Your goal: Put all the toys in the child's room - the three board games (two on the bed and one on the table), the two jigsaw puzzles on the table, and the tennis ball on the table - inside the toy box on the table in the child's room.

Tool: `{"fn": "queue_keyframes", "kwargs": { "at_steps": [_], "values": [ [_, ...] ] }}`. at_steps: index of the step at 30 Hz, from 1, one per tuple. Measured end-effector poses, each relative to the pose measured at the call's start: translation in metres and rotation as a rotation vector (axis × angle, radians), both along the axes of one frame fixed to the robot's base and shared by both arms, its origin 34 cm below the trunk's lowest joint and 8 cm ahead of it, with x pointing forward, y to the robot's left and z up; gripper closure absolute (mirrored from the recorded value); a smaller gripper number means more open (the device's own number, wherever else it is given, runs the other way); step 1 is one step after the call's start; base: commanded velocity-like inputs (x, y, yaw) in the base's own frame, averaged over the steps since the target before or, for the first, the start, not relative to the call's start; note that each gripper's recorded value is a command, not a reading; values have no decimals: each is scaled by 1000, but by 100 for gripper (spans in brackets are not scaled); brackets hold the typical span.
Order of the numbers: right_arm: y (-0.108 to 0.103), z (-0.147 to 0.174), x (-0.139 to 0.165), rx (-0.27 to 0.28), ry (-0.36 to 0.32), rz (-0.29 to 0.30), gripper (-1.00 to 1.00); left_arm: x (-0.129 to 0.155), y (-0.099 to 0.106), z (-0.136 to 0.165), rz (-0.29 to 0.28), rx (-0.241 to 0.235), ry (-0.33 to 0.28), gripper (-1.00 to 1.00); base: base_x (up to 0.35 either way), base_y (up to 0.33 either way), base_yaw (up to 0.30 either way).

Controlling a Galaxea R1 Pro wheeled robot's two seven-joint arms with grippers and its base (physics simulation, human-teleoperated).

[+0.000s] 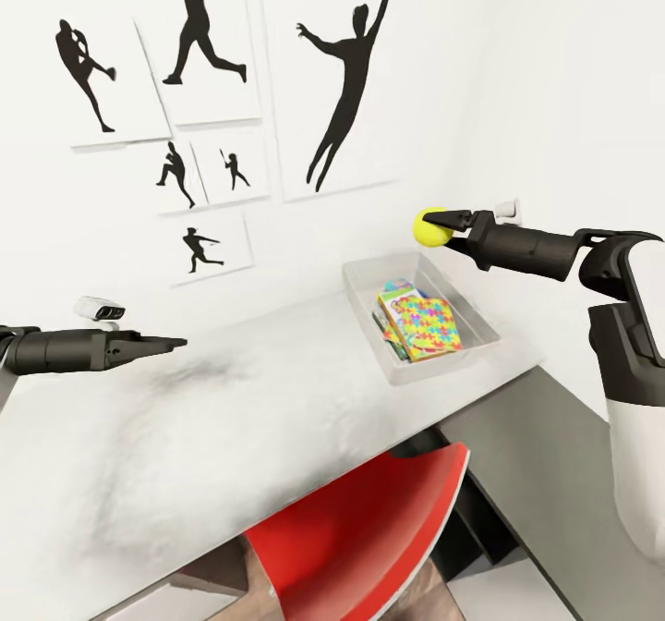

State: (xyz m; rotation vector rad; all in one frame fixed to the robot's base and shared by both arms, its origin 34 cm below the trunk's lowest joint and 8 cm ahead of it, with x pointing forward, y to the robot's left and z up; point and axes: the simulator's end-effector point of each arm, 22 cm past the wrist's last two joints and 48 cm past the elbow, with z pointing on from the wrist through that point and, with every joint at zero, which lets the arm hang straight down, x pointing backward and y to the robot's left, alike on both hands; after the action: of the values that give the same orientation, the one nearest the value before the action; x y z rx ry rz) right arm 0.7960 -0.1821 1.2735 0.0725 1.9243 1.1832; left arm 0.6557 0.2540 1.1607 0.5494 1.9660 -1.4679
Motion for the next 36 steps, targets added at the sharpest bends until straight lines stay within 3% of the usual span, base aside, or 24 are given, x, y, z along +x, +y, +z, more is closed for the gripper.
{"fn": "queue_keyframes", "kwargs": {
  "at_steps": [20, 36],
  "values": [
    [0, 12, -5, -3, -18, 4, 100, -5, -3, 14, -10, 6, -35, -100, 158, -5, 0],
    [2, 10, -6, -8, -12, 9, 100, -6, -5, 14, -16, 12, -38, -100, 12, 1, 0]
  ]
}}
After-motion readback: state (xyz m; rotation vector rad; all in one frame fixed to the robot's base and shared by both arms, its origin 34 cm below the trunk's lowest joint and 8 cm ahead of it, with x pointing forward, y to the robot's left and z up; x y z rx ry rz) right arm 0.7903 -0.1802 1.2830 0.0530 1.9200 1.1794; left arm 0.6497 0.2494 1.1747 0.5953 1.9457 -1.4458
